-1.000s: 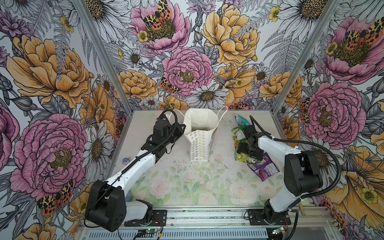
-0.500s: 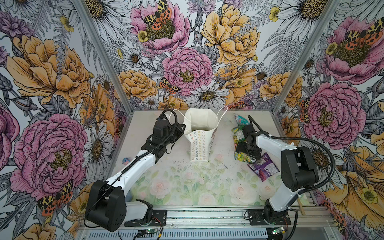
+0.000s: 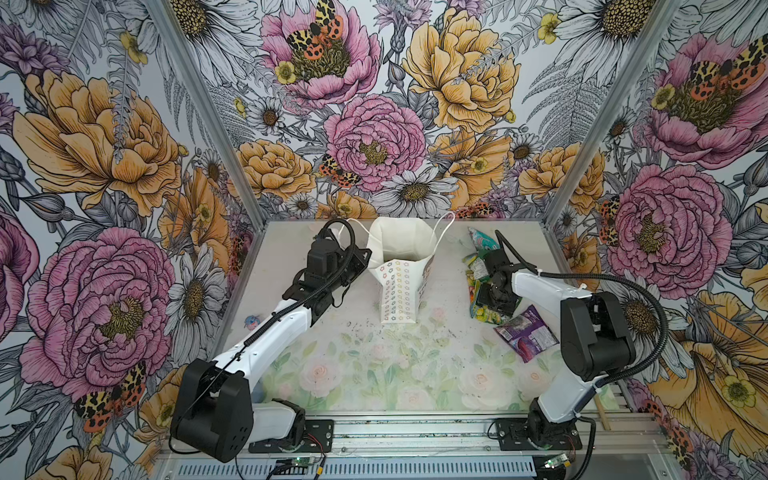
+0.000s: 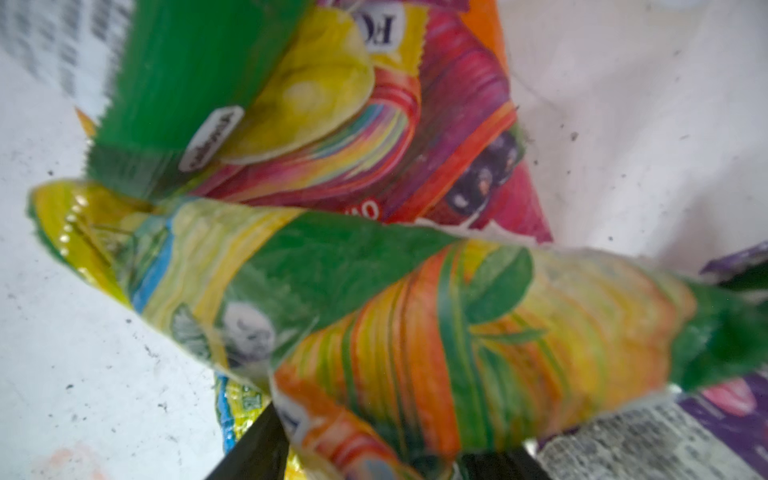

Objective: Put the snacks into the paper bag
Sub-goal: 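Close the right gripper on the green Spring Tea packet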

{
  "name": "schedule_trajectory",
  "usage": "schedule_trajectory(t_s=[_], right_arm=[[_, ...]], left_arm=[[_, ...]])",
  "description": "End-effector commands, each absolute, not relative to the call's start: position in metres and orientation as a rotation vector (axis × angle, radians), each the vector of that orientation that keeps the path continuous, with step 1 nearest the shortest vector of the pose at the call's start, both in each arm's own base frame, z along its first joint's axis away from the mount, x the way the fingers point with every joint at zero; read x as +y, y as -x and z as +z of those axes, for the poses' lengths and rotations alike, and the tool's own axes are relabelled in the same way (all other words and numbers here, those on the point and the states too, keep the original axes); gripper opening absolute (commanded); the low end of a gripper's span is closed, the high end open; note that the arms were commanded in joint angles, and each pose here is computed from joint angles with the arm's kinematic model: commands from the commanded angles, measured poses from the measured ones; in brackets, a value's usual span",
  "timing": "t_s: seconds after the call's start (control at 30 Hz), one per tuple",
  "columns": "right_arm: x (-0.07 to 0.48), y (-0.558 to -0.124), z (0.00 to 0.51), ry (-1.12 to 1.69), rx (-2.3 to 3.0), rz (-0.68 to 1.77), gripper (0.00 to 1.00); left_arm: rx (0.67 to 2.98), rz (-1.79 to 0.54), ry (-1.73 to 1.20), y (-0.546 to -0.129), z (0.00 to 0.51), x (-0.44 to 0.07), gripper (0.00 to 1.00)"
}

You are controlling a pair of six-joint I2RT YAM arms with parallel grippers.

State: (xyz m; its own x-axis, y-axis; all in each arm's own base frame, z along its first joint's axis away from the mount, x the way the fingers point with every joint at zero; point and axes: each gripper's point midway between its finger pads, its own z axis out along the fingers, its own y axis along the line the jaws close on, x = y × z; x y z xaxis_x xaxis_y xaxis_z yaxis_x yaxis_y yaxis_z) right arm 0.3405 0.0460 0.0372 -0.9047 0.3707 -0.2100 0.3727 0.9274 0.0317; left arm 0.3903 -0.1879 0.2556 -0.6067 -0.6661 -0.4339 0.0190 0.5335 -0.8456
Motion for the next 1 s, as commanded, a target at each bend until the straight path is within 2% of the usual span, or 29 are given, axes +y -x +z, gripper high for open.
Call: schedule_trajectory(t_s=[0.0, 0.2, 0.3, 0.53, 0.7, 0.97], right_arm=[[0.045, -0.325, 0.011, -0.559, 2.943, -0.009, 0.49], [0.048, -0.32, 0.011, -0.548, 2.951, 0.026, 0.23], [0.049, -0.32, 0.016, -0.543, 2.94, 0.048, 0.16], [0.058, -0.325, 0.041, -0.517, 2.88, 0.146, 0.11], [0.065, -0.328, 0.066, -0.491, 2.825, 0.233, 0.03], [0.066, -0.327, 0.117, -0.435, 2.722, 0.28, 0.0]], left_arm=[[1.993, -1.108, 0.516, -0.393, 0.257, -0.191, 0.0], [1.992, -1.11, 0.513, -0.393, 0.258, -0.191, 0.0], [1.991, -1.108, 0.516, -0.393, 0.258, -0.19, 0.0], [1.994, -1.109, 0.514, -0.392, 0.258, -0.191, 0.0], [1.994, -1.109, 0.514, -0.392, 0.258, -0.191, 0.0], [1.992, -1.107, 0.514, -0.392, 0.258, -0.192, 0.0]])
